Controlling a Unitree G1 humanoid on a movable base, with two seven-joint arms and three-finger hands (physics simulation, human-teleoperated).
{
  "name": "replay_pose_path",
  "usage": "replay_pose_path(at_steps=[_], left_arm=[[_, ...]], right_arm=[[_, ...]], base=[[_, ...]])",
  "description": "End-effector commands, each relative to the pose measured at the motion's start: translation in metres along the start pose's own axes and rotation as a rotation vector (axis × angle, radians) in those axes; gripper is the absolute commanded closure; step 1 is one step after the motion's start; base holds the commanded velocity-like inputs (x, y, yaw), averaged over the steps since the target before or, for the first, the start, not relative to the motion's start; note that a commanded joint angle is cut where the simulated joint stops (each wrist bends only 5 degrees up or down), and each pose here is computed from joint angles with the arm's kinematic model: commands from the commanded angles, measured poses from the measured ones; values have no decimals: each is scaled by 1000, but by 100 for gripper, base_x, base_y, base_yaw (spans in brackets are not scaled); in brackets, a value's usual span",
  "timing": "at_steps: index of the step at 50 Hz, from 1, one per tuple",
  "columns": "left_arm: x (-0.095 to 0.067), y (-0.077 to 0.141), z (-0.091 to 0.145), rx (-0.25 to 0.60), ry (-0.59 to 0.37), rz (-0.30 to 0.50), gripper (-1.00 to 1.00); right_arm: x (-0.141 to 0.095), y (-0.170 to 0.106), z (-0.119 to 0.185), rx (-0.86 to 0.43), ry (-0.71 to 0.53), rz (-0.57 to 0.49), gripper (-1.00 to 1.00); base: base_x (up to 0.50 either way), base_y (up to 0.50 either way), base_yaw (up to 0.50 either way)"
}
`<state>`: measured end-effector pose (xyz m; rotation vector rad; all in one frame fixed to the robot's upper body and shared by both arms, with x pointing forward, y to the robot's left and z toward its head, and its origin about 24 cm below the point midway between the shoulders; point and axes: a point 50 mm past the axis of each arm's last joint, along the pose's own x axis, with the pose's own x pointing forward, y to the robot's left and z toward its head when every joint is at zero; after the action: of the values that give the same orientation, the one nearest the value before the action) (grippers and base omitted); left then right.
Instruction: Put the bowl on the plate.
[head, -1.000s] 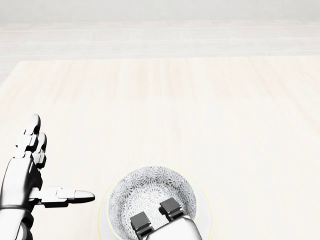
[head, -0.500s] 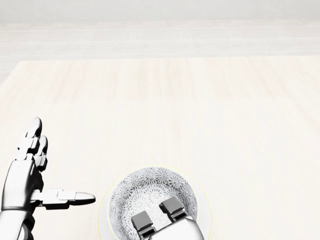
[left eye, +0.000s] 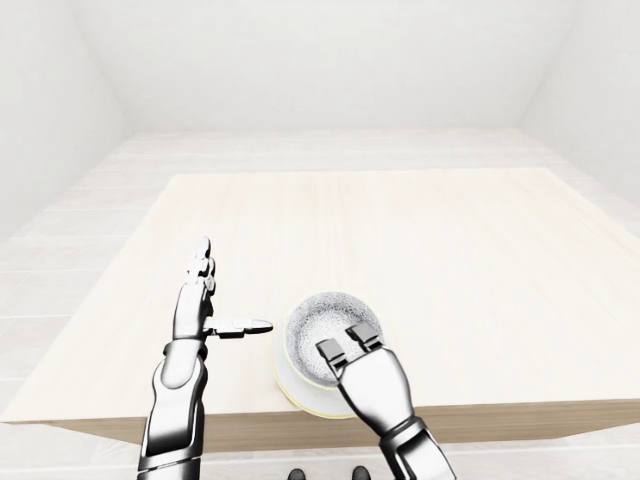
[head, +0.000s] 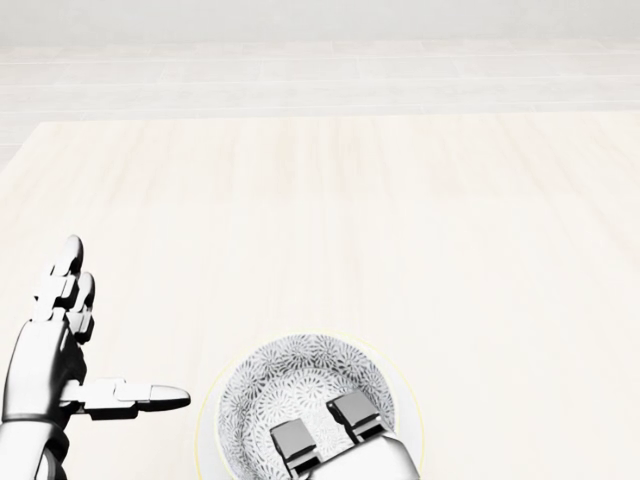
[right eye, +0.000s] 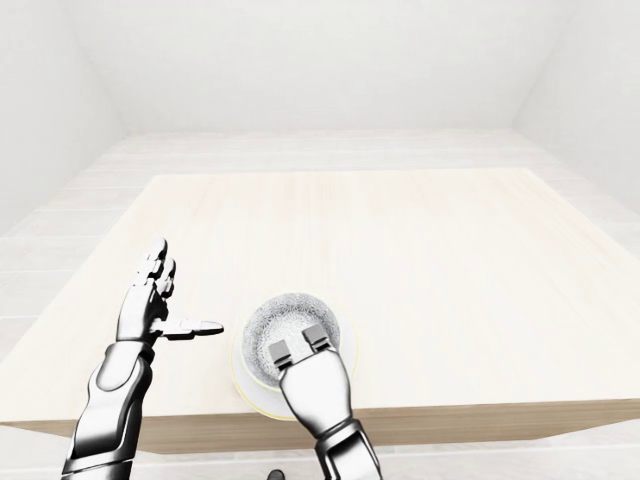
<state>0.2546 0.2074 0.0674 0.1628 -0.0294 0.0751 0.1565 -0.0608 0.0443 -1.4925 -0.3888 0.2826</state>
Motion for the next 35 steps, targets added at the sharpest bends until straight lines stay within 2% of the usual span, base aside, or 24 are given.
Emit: replay_pose_path(at_steps=[1, 17, 35], left_arm=[[1, 1, 1, 4, -3, 1, -100], [4, -1, 4, 14, -14, -4, -100], [1, 1, 1, 16, -3, 3, -100]], right_arm=[[-3, -5, -3, -13, 7, 4, -26], [-11, -20, -12, -53, 33, 15, -24], [-17, -36, -34, -93, 127, 7, -22]], base=[[0, 0, 0], [0, 0, 0], [0, 0, 0]])
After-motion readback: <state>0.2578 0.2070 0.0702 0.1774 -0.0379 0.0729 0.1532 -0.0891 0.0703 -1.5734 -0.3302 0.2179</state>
